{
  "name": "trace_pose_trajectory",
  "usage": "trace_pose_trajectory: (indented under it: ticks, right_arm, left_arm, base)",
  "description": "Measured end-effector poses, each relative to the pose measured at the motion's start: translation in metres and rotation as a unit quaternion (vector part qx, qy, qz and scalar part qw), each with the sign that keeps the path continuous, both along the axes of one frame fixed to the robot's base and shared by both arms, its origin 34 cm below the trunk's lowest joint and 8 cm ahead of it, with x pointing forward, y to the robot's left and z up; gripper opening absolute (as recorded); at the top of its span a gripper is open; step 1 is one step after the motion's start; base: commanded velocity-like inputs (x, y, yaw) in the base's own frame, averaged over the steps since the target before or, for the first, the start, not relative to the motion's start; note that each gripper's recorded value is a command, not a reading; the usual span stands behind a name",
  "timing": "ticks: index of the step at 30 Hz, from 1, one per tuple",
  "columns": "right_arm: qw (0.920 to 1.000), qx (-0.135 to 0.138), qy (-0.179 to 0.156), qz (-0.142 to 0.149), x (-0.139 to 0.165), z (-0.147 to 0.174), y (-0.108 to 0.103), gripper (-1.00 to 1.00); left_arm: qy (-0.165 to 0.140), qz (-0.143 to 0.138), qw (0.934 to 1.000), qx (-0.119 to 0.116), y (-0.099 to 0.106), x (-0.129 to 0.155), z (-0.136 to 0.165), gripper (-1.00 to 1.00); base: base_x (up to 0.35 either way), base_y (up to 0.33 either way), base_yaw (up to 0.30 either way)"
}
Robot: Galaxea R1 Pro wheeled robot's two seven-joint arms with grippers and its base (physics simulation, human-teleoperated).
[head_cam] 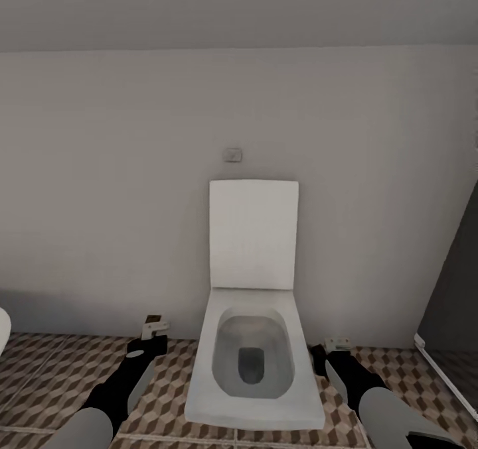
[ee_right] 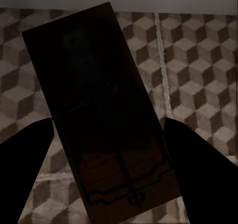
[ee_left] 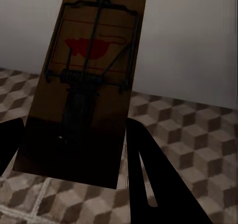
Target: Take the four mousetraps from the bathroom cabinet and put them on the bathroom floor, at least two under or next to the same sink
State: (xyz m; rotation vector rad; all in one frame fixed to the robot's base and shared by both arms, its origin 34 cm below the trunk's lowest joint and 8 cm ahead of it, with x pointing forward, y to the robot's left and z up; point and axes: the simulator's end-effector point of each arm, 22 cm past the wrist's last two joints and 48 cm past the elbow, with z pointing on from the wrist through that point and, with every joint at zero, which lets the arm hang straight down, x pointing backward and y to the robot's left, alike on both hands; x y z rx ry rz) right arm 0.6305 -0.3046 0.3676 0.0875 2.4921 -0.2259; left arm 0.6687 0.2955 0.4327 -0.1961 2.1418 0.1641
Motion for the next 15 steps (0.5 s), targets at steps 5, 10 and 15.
trace_pose_trajectory:
  ticks: [5,10,15]
  right_arm:
    - [1.0,-0.002,0.001,-0.002,-0.0004,0.0,-0.0015,-1.0]
    - [1.0,-0.003,0.0,-0.004,-0.0002,0.0004,-0.0027,-1.0]
    - [1.0,-0.005,-0.002,-0.006,0.0005,0.0013,-0.0047,-1.0]
  left_arm:
    - [0.002,0.0,1.0,0.0,-0.0005,-0.0007,-0.0013,-1.0]
    - [0.004,0.0,1.0,0.0,-0.0004,-0.0015,-0.0026,-1.0]
    - [0.006,0.0,1.0,0.001,0.0003,-0.0021,-0.0036,-1.0]
  base:
    - [0.0,0.0,-0.241]
    - [0.0,0.0,-0.143]
    - [0.0,0.0,-0.03]
